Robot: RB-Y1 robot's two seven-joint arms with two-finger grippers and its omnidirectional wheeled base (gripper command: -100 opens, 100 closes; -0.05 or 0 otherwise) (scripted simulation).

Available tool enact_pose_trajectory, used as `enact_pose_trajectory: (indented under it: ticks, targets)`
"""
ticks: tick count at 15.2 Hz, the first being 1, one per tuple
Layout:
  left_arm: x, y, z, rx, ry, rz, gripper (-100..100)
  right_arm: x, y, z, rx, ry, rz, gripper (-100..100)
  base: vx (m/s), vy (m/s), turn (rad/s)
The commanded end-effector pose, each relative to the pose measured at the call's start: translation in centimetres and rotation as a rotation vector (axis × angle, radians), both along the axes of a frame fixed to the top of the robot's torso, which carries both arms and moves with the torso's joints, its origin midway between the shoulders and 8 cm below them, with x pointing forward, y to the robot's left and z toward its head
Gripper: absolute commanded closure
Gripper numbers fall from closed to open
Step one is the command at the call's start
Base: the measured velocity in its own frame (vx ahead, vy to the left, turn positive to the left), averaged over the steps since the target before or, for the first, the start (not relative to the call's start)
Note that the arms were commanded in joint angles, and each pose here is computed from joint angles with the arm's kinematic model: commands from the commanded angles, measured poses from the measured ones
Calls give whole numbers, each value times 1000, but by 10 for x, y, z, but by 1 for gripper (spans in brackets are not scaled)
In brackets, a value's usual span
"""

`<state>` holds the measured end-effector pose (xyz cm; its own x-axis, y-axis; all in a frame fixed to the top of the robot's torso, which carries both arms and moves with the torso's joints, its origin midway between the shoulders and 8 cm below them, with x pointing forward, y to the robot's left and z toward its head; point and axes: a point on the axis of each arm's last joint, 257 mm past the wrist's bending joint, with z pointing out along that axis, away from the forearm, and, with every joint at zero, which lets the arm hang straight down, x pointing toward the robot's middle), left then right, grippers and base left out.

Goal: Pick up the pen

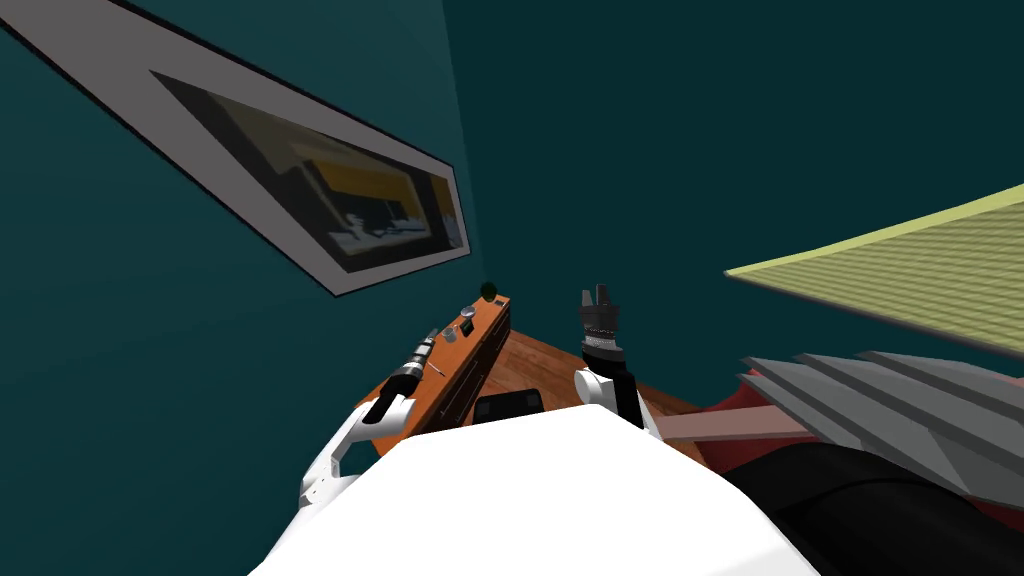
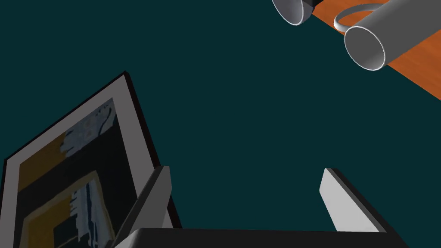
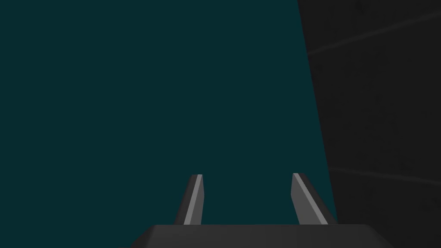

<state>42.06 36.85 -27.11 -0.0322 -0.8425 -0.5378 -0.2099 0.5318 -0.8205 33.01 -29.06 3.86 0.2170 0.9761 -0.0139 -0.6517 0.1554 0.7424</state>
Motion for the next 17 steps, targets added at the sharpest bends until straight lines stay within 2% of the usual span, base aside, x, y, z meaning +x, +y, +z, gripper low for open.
enact_pose_trajectory:
  ticks: [1, 4, 6, 7, 8, 9, 11, 12, 14, 15, 16, 17]
  targets:
    - [-5, 11, -25, 2, 72, 26, -100, 0, 0, 0, 0, 0, 0, 0, 28, 19, -124]
    - [-16, 25, -62, 0, 181, 64, -100, 0, 0, 0, 0, 0, 0, 0, 30, 17, -144]
    - [-20, 28, -70, 0, 209, 76, -100, 0, 0, 0, 0, 0, 0, 0, 23, 18, -94]
    - [-28, 36, -91, -2, 270, 97, -100, 0, 0, 0, 0, 0, 0, 0, 25, 12, -99]
    - [-29, 36, -92, -2, 277, 100, -100, 0, 0, 0, 0, 0, 0, 0, 27, 15, -113]
    - [-37, 42, -109, -5, 327, 118, -100, 0, 0, 0, 0, 0, 0, 0, 30, 15, -183]
    - [-40, 43, -113, -5, 345, 125, -100, 0, 0, 0, 0, 0, 0, 0, 22, 15, -90]
    - [-49, 49, -130, -9, 396, 142, -100, 0, 0, 0, 0, 0, 0, 0, 19, 13, -90]
    - [-52, 50, -134, -9, 412, 149, -100, 0, 0, 0, 0, 0, 0, 0, 18, 13, -83]
    - [-63, 55, -151, -14, 467, 168, -100, 0, 0, 0, 0, 0, 0, 0, 21, 12, -102]
    - [-65, 56, -153, -14, 479, 172, -100, 0, 0, 0, 0, 0, 0, 0, 23, 15, -124]
    - [-75, 59, -168, -19, 525, 188, -100, 0, 0, 0, 0, 0, 0, 0, 25, 18, -180]
